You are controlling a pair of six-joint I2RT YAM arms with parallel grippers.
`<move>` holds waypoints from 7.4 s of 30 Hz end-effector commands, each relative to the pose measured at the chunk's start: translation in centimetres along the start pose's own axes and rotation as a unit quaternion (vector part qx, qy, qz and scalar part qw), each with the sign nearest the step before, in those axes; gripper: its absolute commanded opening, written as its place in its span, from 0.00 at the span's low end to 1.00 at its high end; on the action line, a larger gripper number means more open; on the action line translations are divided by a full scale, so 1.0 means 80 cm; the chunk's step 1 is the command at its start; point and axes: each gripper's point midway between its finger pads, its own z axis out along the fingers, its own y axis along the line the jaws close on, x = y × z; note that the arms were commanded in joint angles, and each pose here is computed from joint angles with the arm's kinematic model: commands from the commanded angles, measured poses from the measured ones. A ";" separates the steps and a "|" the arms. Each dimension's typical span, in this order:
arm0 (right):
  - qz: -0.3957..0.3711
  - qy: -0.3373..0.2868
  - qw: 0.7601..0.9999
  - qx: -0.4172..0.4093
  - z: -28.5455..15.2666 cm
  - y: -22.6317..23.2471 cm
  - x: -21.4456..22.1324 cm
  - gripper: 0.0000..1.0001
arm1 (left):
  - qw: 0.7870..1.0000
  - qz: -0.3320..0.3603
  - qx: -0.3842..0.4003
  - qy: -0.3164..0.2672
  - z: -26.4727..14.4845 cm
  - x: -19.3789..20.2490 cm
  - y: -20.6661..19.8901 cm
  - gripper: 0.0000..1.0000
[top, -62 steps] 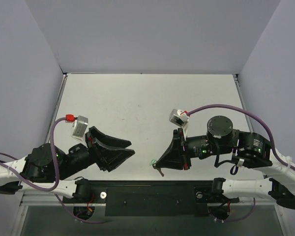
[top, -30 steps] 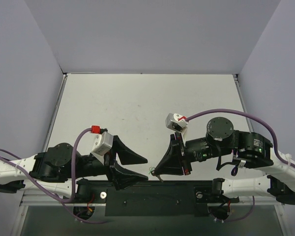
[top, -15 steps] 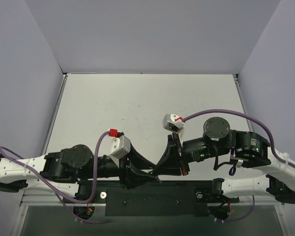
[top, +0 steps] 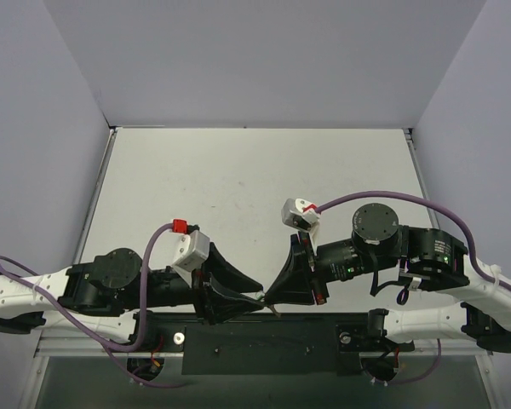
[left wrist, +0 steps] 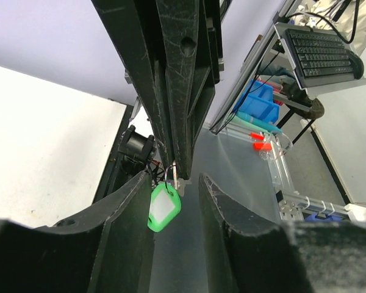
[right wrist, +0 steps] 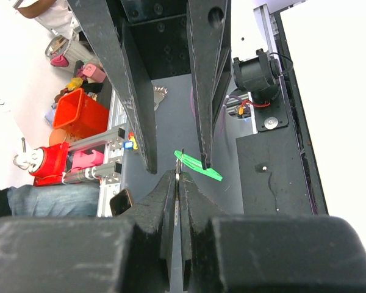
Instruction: Remove the keys from the keyring
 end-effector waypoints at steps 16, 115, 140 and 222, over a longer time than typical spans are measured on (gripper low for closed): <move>-0.023 -0.024 0.999 -0.021 -0.003 0.017 -0.016 0.00 | 1.000 -0.001 -0.001 0.013 -0.003 -0.022 -0.011 0.42; 0.038 -0.358 0.929 0.092 -0.092 -0.026 -0.117 0.38 | 0.958 -0.168 -0.154 -0.175 0.024 -0.115 0.041 0.00; 0.023 -0.356 0.933 0.052 -0.066 -0.007 -0.134 0.31 | 0.950 -0.192 -0.137 -0.206 0.022 -0.127 0.037 0.00; 0.030 -0.336 0.937 0.094 -0.064 -0.034 -0.106 0.00 | 0.967 -0.159 -0.121 -0.160 0.010 -0.118 0.026 0.73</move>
